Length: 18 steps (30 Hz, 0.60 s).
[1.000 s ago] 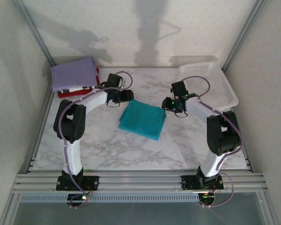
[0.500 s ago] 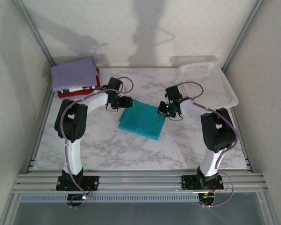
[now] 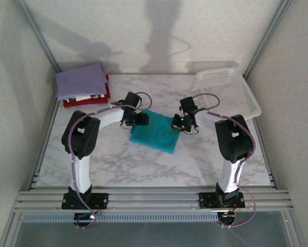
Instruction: Fold and stack the t-shirts
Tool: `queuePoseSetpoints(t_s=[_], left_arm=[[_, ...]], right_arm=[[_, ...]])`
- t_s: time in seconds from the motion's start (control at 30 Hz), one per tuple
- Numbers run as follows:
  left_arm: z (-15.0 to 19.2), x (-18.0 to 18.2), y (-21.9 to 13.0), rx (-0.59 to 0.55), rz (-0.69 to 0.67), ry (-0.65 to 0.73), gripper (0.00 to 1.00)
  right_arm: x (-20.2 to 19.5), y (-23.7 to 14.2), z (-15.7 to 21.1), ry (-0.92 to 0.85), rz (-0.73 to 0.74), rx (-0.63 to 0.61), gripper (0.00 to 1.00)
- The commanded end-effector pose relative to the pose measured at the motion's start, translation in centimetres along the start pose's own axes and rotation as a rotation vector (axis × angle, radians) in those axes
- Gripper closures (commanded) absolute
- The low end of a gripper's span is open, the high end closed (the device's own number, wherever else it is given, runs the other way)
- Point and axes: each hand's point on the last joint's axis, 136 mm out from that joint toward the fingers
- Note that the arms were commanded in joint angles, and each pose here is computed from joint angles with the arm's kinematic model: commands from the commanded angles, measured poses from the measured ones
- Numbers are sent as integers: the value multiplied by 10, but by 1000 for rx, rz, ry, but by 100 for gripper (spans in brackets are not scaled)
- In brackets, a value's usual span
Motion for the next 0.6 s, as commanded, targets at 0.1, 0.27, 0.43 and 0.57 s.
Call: queuePoseSetpoints(t_s=[0.1,0.27,0.43,0.57], left_arm=[[29,-29,0,54,53,-24,51],[37,-32,2,49,-34,-1,56],[45,-34,6,48,-69,0,69],[39,-34,6,16,-62,1,84]], right_arm=[[-5,10,3,8,6,25,89],[-5,11,3,5,3,22,90],[-3,9,1,-1,-2,15,90],[7,-6,-4,-21,-30,-11,75]])
Point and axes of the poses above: each hand's point on the last joint's axis, 136 mm out from that joint toward the fingers, its own y axis out along the fingers, its own x axis along the line the jaws close on, z = x × y, and after that the axes turned 10 degrees about y, right-handed
